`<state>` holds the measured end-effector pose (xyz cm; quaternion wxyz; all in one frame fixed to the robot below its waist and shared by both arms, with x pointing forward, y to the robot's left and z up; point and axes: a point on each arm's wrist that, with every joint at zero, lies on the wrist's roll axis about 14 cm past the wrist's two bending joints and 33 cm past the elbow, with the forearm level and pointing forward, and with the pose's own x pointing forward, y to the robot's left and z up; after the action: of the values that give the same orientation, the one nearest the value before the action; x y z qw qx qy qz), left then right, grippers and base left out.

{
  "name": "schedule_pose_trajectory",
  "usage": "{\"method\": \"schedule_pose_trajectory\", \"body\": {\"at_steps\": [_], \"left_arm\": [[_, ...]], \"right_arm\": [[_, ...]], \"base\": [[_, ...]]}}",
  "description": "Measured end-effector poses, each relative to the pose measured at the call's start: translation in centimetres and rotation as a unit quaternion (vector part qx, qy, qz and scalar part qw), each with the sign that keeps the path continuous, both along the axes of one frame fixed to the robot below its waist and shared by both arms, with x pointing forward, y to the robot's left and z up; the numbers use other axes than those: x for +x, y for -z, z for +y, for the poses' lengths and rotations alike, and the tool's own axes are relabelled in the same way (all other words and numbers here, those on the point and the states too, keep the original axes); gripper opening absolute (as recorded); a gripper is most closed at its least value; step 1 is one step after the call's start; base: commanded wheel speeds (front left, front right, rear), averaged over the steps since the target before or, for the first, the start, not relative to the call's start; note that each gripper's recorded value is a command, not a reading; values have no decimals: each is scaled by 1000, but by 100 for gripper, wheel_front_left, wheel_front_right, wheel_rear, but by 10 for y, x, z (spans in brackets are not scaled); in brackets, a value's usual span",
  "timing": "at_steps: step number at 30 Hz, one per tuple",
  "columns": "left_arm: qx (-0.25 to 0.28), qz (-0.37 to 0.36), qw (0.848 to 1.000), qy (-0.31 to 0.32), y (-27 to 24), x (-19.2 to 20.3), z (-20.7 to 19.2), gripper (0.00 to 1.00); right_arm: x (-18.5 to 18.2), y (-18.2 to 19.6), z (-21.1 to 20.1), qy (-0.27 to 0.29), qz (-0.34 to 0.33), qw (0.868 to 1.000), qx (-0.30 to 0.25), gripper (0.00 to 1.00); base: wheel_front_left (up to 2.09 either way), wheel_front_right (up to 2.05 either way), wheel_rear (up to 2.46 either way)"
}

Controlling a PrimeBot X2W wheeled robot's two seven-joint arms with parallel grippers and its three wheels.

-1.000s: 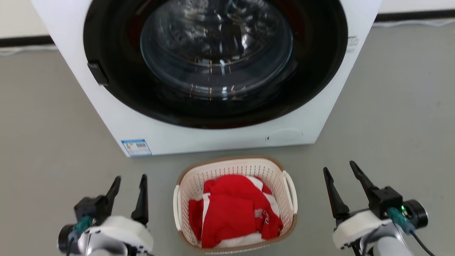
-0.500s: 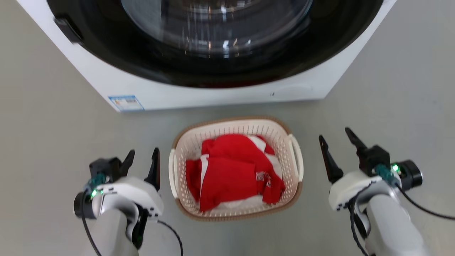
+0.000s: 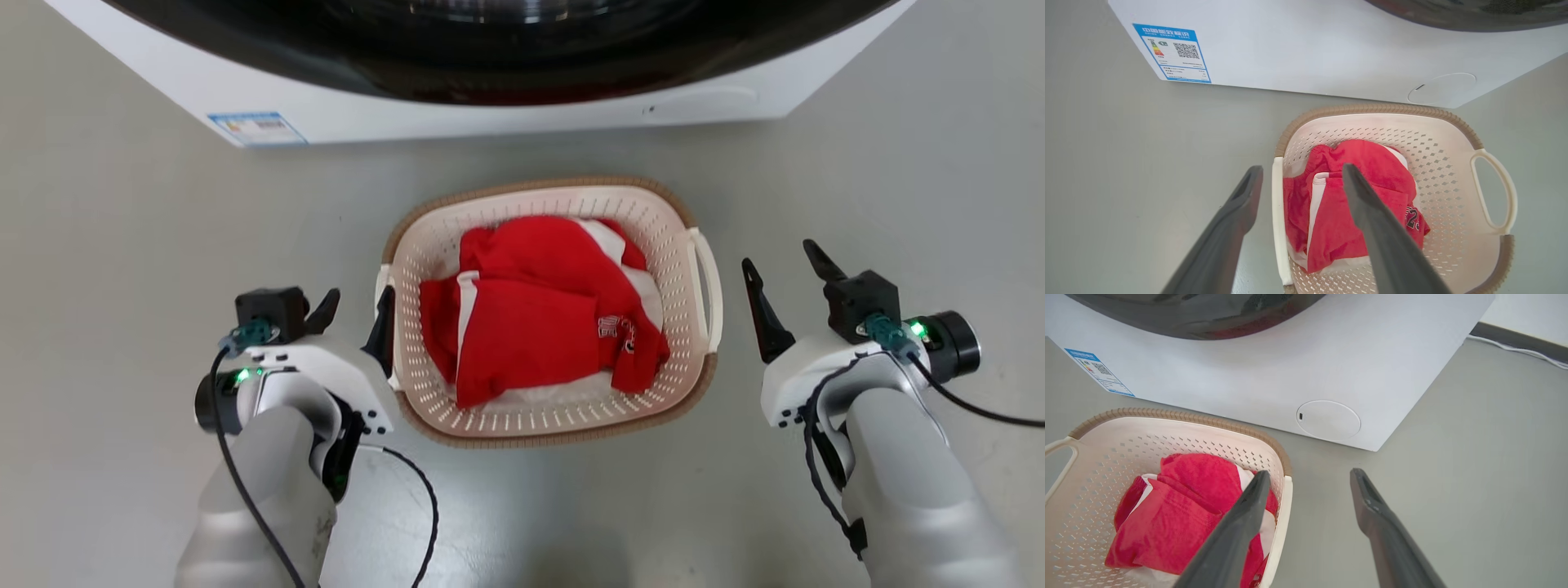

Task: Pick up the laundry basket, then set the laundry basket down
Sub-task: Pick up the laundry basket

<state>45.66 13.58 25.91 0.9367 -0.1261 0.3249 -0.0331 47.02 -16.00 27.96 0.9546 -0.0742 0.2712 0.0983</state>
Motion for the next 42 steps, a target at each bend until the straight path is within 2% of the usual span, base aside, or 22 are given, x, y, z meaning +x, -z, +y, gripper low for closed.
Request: {"method": "schedule_pose_trajectory", "body": {"at_steps": [6, 16, 42], "left_arm": [[1, 31, 999, 19, 24, -1, -9, 100], [-5, 68, 997, 35, 49, -13, -19, 100], [15, 103, 994, 31, 87, -10, -12, 100]], "right_arm": [[-7, 33, 2, -1, 49, 999, 1, 100], [-17, 62, 8, -5, 97, 995, 10, 100], [-15, 98, 13, -8, 130, 991, 18, 100]], "base": [[0, 0, 0], [0, 0, 0], [0, 0, 0]]}}
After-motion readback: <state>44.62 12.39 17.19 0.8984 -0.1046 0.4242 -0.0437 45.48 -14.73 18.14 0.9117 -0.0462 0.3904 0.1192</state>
